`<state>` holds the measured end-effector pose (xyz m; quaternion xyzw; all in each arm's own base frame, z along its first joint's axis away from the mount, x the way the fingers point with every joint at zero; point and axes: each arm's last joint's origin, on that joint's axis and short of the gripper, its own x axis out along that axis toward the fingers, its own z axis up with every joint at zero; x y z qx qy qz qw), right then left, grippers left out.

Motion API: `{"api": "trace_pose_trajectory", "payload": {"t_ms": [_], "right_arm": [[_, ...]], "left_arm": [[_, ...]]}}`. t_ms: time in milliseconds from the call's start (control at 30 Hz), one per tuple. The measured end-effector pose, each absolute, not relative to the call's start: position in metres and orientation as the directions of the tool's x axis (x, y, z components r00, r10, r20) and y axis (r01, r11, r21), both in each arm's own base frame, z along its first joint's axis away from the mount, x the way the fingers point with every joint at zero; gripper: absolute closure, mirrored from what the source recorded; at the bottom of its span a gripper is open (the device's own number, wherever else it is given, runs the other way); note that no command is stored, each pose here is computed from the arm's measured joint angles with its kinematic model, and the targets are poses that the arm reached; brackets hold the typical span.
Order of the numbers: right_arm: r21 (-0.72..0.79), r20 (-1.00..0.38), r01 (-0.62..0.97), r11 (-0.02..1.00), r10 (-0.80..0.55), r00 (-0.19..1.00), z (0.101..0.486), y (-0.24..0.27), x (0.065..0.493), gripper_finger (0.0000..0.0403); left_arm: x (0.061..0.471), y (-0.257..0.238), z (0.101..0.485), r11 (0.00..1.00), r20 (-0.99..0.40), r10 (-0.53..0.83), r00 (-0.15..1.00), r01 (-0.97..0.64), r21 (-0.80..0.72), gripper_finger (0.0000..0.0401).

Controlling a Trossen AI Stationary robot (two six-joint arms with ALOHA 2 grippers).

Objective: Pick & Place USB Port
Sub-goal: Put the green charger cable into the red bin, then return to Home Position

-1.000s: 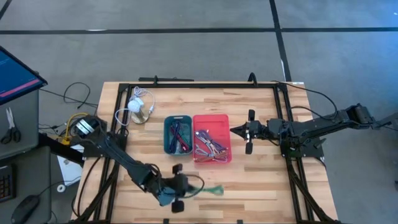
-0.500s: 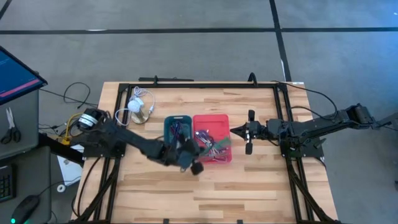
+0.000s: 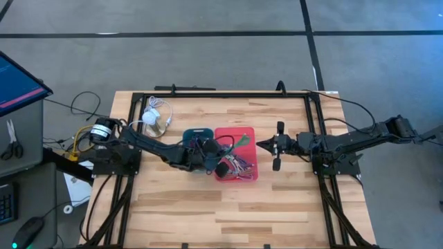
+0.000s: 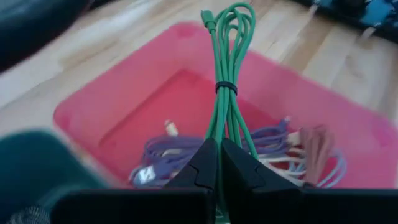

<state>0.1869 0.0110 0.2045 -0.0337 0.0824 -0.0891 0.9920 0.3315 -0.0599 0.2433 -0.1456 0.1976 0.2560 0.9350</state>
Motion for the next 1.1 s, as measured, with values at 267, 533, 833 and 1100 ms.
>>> {"api": "trace_pose_trajectory", "payload": {"t_ms": [267, 533, 833, 1100], "right_arm": [[-0.102, -0.154, 0.217, 0.971, -0.231, 0.961, 0.205, 0.007, 0.187, 0.0400], [-0.093, -0.154, 0.218, 0.971, -0.231, 0.961, 0.205, 0.007, 0.187, 0.0400], [-0.075, -0.152, 0.221, 0.972, -0.230, 0.961, 0.205, 0.007, 0.187, 0.0400], [-0.053, -0.086, 0.212, 0.976, -0.216, 0.973, 0.212, 0.009, 0.188, 0.0400]], "left_arm": [[0.324, -0.058, 0.225, 0.796, -0.472, 0.424, 0.773, -0.567, -0.213, 0.0394], [0.325, -0.056, 0.225, 0.809, -0.472, 0.421, 0.775, -0.556, -0.190, 0.0366], [0.326, -0.054, 0.226, 0.839, -0.465, 0.425, 0.777, -0.530, -0.118, 0.0307], [0.314, -0.064, 0.253, 0.919, -0.389, 0.382, 0.838, -0.388, 0.066, 0.0307]]}}
